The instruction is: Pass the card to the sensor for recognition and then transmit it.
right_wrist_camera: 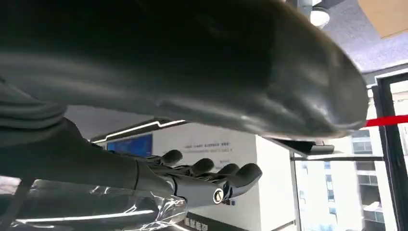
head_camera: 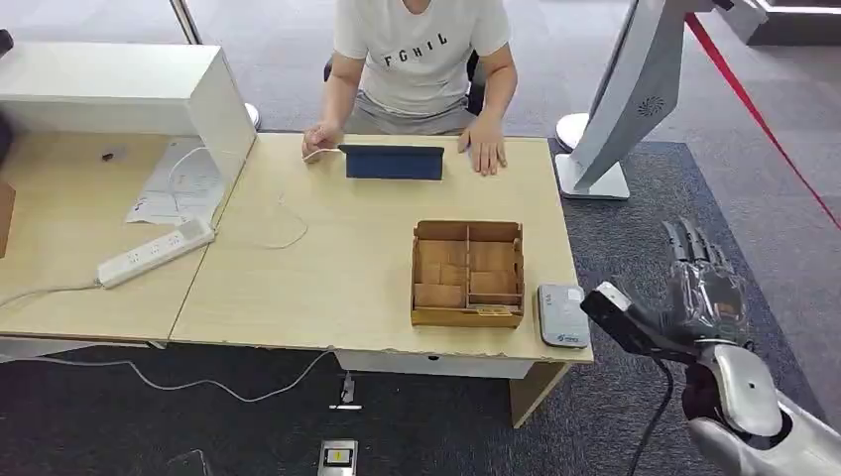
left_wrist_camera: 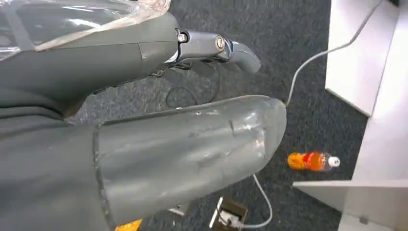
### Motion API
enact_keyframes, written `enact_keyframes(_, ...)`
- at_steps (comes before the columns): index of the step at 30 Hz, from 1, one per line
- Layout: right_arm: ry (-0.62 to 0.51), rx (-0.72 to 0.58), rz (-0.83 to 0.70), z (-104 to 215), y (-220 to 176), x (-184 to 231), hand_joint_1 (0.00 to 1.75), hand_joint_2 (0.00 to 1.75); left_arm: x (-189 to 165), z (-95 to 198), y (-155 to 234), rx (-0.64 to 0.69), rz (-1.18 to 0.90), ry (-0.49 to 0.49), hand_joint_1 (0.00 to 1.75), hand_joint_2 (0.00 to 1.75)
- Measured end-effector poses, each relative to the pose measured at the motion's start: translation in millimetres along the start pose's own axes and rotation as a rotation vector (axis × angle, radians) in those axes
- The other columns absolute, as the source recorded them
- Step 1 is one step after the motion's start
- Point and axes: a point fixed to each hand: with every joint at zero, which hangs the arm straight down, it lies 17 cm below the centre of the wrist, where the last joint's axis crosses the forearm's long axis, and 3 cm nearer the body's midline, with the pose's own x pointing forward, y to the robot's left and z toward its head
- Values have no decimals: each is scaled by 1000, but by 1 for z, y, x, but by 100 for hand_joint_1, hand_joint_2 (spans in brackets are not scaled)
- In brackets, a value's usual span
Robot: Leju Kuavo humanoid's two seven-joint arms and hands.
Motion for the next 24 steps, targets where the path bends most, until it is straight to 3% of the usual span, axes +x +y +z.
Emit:
enact_keyframes(8,1,-11,-20,6,-5,0,0,0,6,-1,14,80,-141,-41,0,0)
enact_keyframes(15,2,-28,-47,-2,-17,3,0,0,25,-2,-1,23,-232,-138,0,0)
enact_keyframes(24,-11,-45,-73,-12,-28,11,0,0,36,-5,-10,2,-257,-179,0,0)
